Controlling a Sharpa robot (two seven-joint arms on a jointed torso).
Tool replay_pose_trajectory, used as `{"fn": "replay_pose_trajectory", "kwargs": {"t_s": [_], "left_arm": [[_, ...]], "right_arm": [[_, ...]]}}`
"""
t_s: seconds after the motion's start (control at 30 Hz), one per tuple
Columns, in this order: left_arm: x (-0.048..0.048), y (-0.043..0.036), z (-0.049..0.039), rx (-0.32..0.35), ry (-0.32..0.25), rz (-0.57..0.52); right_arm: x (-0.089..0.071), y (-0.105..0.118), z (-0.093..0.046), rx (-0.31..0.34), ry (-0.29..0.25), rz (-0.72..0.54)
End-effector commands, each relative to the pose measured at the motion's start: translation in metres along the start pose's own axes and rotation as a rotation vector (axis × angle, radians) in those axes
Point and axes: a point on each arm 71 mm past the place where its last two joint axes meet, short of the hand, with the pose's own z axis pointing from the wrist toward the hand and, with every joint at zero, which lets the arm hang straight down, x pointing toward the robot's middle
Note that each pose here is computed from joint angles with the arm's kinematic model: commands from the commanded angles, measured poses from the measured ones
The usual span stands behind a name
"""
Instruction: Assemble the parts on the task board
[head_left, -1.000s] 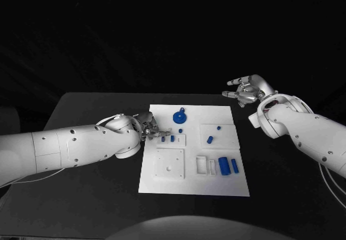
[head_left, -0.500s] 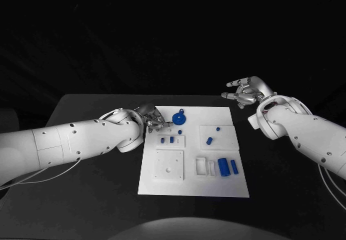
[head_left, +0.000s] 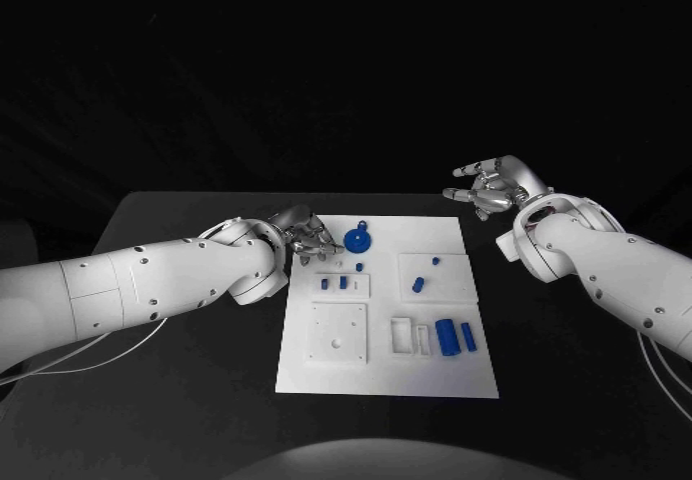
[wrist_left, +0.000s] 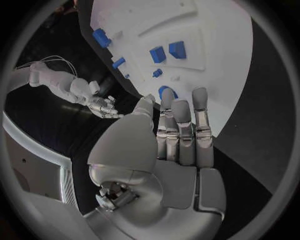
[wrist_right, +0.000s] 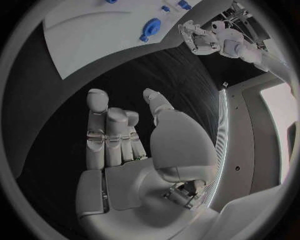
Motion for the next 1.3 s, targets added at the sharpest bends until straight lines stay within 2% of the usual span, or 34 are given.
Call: {"fn": "replay_pose_trajectory", "kwargs": {"t_s": [0.03, 0.1, 0.23, 0.43, 0.67, 1.03, 1.3], "left_arm": [[0.0099, 0.0015, -0.0037, -0.014, 0.158, -0.007], [0.0115, 0.0058, -0.0066, -0.044, 0.215, -0.017], [0.0079, 0.0107, -0.0101, -0.08, 0.27, -0.026], [-0.012, 0.0128, -0.0122, -0.138, 0.298, -0.006], [-0.0227, 0.0094, -0.0126, -0.179, 0.322, 0.054], [-0.0243, 0.0016, -0.0097, -0.229, 0.347, 0.22], [-0.0198, -0.0035, -0.0064, -0.234, 0.354, 0.257]], "right_arm": [[0.0, 0.001, -0.001, -0.011, 0.012, 0.002], [-0.001, 0.0, -0.002, -0.009, 0.012, 0.002], [-0.002, -0.002, -0.003, -0.005, 0.011, 0.003], [-0.004, -0.006, -0.006, 0.001, 0.009, 0.006], [-0.006, -0.007, -0.008, 0.003, 0.005, 0.006], [-0.009, -0.007, -0.009, 0.005, 0.0, 0.003], [-0.01, -0.007, -0.01, 0.003, -0.002, 0.004]]}}
